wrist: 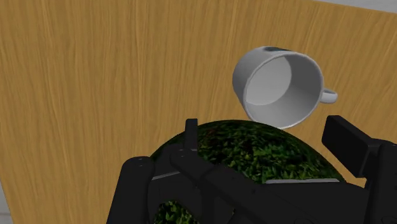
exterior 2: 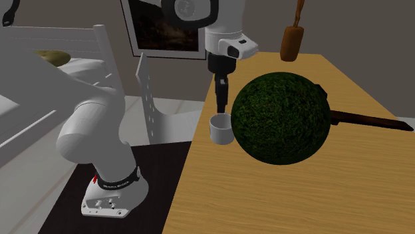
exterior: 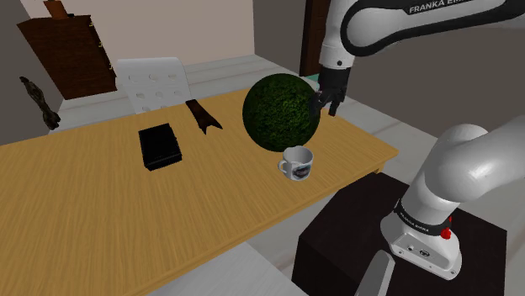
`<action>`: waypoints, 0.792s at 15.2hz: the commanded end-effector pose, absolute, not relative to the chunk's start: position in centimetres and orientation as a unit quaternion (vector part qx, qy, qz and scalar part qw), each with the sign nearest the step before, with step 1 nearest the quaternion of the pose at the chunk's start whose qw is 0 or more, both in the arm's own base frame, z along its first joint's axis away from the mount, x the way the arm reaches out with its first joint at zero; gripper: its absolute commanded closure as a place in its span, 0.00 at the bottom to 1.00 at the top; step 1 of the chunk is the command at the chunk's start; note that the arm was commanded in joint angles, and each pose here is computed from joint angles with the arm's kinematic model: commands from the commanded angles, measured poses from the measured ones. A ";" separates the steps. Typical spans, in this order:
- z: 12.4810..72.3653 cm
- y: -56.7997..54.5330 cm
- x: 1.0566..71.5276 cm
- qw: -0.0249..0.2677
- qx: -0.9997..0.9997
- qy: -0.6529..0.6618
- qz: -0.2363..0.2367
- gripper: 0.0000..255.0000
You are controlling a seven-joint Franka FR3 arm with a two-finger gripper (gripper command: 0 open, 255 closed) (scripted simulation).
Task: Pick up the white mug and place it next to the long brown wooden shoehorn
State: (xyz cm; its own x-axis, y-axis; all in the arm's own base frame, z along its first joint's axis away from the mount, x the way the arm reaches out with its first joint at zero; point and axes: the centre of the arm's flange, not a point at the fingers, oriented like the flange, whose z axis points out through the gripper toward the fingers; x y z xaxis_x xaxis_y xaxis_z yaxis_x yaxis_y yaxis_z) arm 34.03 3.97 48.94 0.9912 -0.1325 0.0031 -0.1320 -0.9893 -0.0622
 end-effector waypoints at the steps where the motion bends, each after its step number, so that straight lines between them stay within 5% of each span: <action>1: 46.5 4.4 34.5 0.030 -0.997 0.069 -0.004 0.00; 12: 36.7 6.2 36.4 0.026 -0.997 0.077 -0.001 0.00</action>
